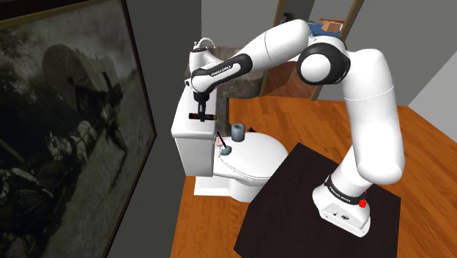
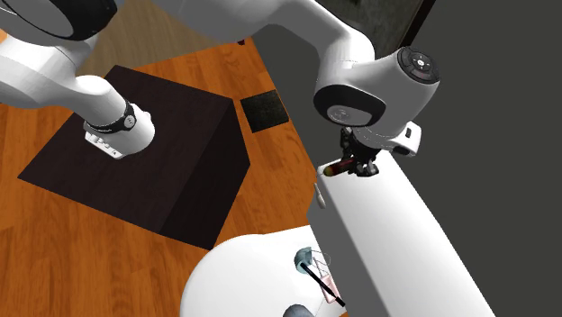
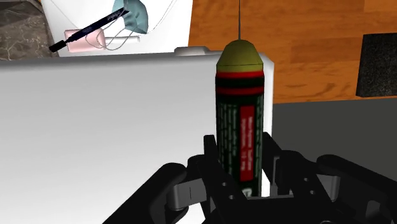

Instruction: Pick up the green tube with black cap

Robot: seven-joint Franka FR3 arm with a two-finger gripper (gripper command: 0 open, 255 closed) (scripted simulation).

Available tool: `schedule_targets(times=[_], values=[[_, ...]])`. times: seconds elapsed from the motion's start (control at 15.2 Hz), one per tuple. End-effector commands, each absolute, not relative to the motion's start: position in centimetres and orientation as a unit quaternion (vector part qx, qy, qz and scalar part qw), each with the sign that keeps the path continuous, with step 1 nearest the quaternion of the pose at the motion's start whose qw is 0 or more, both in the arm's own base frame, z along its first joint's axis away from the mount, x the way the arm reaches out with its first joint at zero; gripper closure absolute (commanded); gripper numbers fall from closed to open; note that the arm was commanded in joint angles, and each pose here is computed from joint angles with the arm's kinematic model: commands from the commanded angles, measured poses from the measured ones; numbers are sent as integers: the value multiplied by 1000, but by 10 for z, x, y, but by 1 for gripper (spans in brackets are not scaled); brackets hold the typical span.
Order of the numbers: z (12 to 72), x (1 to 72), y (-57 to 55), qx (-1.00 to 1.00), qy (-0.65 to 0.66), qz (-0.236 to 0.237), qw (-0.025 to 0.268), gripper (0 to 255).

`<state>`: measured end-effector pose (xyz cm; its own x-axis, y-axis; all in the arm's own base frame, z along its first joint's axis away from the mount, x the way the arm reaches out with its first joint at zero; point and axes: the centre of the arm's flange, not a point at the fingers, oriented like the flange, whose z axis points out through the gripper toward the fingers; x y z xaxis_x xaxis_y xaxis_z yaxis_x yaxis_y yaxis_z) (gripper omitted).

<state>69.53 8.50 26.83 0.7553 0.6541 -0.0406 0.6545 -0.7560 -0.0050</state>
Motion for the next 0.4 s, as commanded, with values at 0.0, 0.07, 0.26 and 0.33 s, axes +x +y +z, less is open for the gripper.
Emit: schedule_targets(times=[0.0, 0.07, 0.26, 0.33], values=[[279, 696, 85, 937, 349, -20, 5, 255], [284, 696, 85, 937, 349, -20, 5, 255], [295, 696, 85, 937, 349, -20, 5, 255], [295, 696, 85, 937, 349, -20, 5, 255]])
